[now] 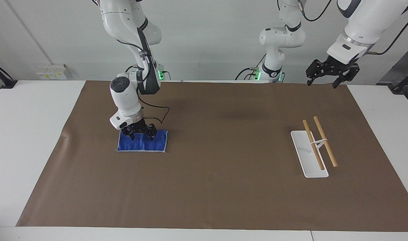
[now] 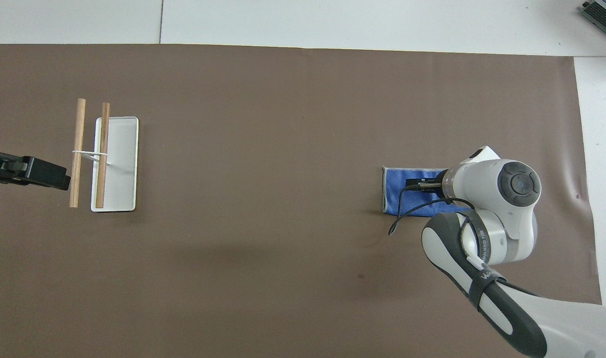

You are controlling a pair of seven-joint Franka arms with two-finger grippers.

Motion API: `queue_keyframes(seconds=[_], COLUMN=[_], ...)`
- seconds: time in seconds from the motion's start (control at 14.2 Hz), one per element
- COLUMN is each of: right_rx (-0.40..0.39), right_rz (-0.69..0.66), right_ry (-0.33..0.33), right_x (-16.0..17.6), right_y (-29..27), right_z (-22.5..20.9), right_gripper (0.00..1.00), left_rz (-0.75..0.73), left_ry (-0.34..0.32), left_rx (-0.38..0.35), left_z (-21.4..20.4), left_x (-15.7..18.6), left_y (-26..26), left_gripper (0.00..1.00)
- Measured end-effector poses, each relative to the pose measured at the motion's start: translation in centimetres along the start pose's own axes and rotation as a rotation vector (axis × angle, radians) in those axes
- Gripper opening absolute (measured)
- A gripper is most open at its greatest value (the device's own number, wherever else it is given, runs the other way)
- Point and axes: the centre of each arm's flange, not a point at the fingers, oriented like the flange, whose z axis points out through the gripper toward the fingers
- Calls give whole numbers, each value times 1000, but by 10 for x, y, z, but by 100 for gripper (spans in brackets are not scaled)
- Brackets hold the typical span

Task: Right arm passes towel to left arm to hang
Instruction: 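Reach the right gripper down to the blue towel's near edge, then close the right gripper on the blue towel edge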

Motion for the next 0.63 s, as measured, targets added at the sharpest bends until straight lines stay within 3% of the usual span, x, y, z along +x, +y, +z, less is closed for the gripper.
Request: queue_keyframes(seconds=[0.21,0.35,0.42,0.56,0.63], right_rx=[-1,-2,-2,-2,-2], right_rz=[-6,-9,-9,-8,-8], right_ry=[-1,-4,-5,-4,-3], right_x=[0,-1,-1,-1,-1], right_y=[1,2,2,3,3], right_z=[1,2,2,2,2], right_gripper=[100,81,80,67,66], left_rz=[0,0,0,0,0], left_ry=[0,0,0,0,0], left_rx=[0,0,0,0,0], left_z=[0,0,0,0,0], left_x=[0,0,0,0,0], left_y=[0,0,0,0,0], left_gripper=[100,100,100,100,100])
